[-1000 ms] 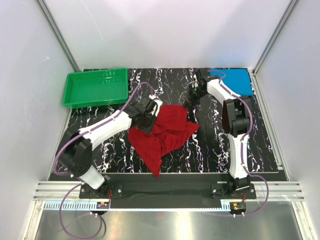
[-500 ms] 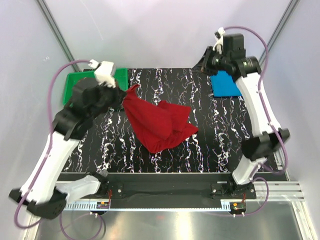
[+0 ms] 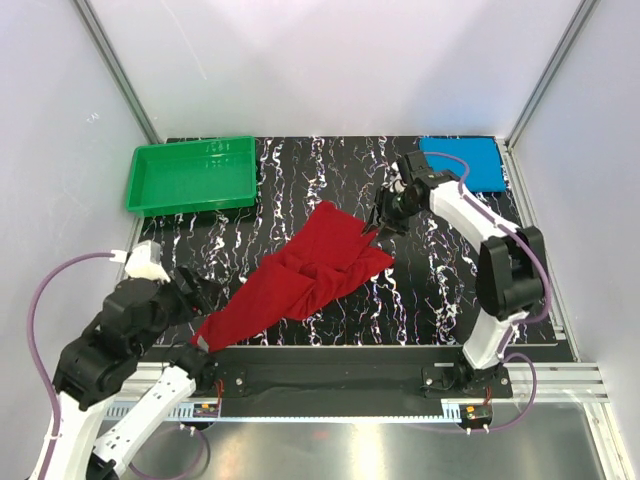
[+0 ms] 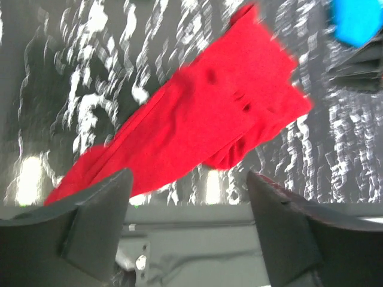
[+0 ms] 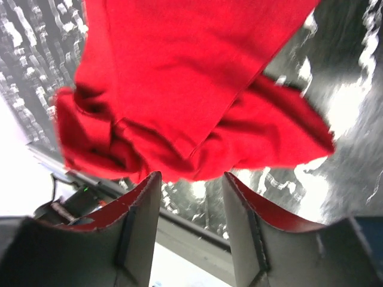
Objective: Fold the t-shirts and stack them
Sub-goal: Flatten the tshirt out
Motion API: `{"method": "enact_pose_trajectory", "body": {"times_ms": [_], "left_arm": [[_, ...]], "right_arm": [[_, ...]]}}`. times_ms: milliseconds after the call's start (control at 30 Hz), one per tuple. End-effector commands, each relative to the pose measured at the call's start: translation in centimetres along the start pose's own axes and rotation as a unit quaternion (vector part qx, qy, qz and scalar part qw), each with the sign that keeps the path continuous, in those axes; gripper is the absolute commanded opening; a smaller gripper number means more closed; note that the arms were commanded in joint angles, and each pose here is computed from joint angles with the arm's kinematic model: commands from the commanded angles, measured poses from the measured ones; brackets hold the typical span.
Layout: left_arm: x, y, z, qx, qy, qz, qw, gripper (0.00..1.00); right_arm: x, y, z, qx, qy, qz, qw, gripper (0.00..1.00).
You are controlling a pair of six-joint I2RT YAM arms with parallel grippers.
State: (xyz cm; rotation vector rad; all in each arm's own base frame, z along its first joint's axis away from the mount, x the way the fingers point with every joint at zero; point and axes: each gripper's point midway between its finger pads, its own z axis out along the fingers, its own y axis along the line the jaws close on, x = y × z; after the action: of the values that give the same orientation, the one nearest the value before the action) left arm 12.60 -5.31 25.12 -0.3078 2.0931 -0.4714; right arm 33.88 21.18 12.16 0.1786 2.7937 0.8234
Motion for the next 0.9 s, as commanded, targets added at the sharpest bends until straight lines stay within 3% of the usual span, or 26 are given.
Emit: {"method": "enact_pose_trajectory", "body": {"times_ms": [0, 133, 233, 367, 567, 867], "left_arm": [[0.2, 0.8, 0.8, -0.044, 0.012, -0.022, 0.999, 0.9], [-0.5, 1.2, 2.9, -0.096, 0.034, 0.018, 0.995, 0.98], [-0.6, 1.0, 4.5, -0.116, 0.062, 0.056, 0.99, 0.94], [-0.3, -1.0, 6.1, -0.069, 0.085, 0.082, 0.991, 0.87], [-0.4, -1.6, 7.3, -0.06, 0.093, 0.101, 0.989, 0.87], [-0.7, -1.8, 8.1, -0.058, 0.102, 0.104, 0.988, 0.87]], "right_arm": [[-2.9, 0.2, 0.9, 0.012, -0.022, -0.044, 0.999, 0.53], [-5.0, -1.6, 2.9, 0.067, -0.007, -0.063, 0.996, 0.56], [-6.8, -3.6, 4.0, 0.127, 0.001, -0.08, 0.989, 0.56], [-9.2, -5.8, 5.5, 0.193, -0.001, -0.098, 0.976, 0.55], [-9.5, -7.0, 6.6, 0.22, 0.004, -0.092, 0.971, 0.52], [-8.5, -6.9, 8.6, 0.194, 0.016, -0.113, 0.974, 0.46]]}}
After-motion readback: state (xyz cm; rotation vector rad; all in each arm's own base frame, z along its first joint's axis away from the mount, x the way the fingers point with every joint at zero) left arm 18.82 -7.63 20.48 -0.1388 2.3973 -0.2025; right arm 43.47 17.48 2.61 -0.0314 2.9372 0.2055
